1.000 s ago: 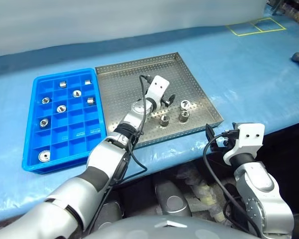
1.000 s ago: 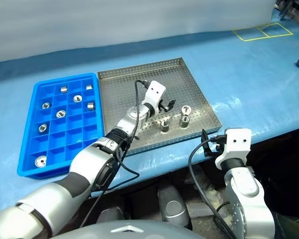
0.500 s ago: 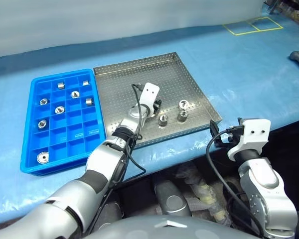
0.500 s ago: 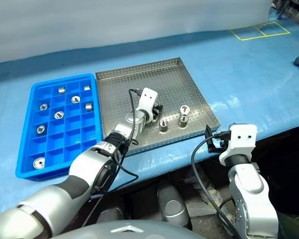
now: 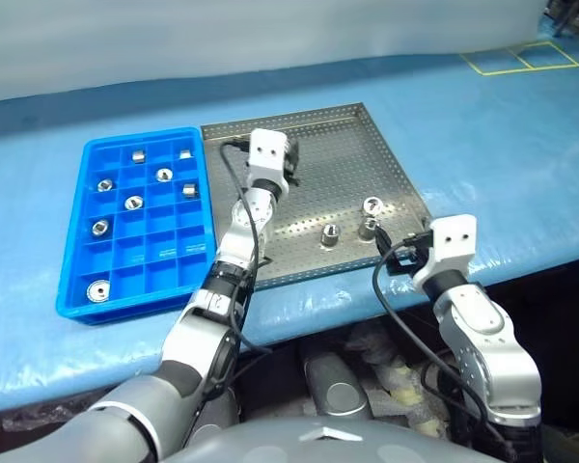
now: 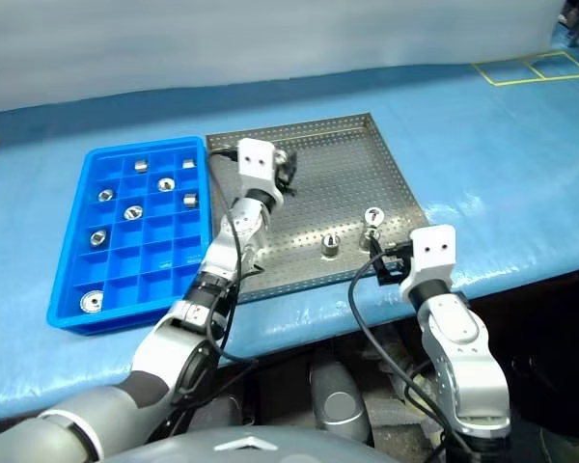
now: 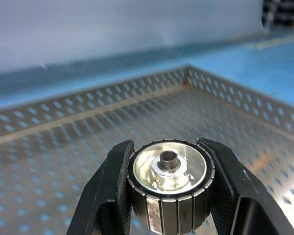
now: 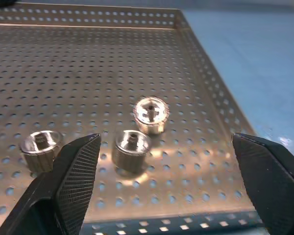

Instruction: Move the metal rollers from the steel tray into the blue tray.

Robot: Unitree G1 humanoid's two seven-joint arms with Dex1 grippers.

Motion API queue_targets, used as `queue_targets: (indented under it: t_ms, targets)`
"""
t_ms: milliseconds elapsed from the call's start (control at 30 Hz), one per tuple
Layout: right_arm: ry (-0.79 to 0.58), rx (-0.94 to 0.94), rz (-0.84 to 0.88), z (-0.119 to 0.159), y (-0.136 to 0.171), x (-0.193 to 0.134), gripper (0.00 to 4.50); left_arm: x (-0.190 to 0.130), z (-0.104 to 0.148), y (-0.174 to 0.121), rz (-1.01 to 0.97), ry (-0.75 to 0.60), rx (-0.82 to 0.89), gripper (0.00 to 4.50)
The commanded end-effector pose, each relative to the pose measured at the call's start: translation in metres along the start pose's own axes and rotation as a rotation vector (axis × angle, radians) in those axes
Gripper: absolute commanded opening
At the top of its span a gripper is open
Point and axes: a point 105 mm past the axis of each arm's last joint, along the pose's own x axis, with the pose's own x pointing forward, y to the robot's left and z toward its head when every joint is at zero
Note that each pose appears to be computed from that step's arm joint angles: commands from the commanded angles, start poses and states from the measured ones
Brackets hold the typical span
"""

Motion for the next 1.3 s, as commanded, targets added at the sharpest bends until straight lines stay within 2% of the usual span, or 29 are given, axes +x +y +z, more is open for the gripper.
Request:
queue_targets:
  t_ms: [33,200,300,467,633,1100,1200,1233,1300]
  targets:
    - [-0.043,-0.014,0.081,0.011,0.014,0.012,4.5,-0.016,0.026,0.023,0.202,-0.086,-0.025,1.73]
    - [-0.036,-0.009,0.154,0.009,0.029,0.024,4.5,-0.048,0.028,0.056,0.362,-0.071,0.004,1.73]
    - [-0.025,-0.005,0.208,0.006,0.042,0.027,4.5,-0.07,0.016,0.073,0.413,-0.005,0.023,1.73]
    - [-0.023,-0.006,0.24,0.005,0.048,0.033,4.5,-0.093,0.005,0.078,0.388,0.069,0.063,1.73]
    - [-0.025,-0.009,0.263,0.006,0.052,0.037,4.5,-0.104,-0.002,0.071,0.295,0.103,0.014,1.73]
    - [-0.02,-0.028,0.265,0.005,0.051,0.038,4.5,-0.113,-0.014,0.091,0.422,0.181,0.052,1.73]
    - [-0.019,-0.023,0.252,0.005,0.048,0.037,4.5,-0.108,-0.013,0.092,0.419,0.177,0.057,2.81]
    - [-0.022,-0.022,0.242,0.005,0.046,0.037,4.5,-0.103,-0.005,0.087,0.369,0.134,0.041,3.04]
    - [-0.034,-0.009,0.215,0.008,0.041,0.036,4.5,-0.092,0.019,0.068,0.198,0.013,-0.036,3.04]
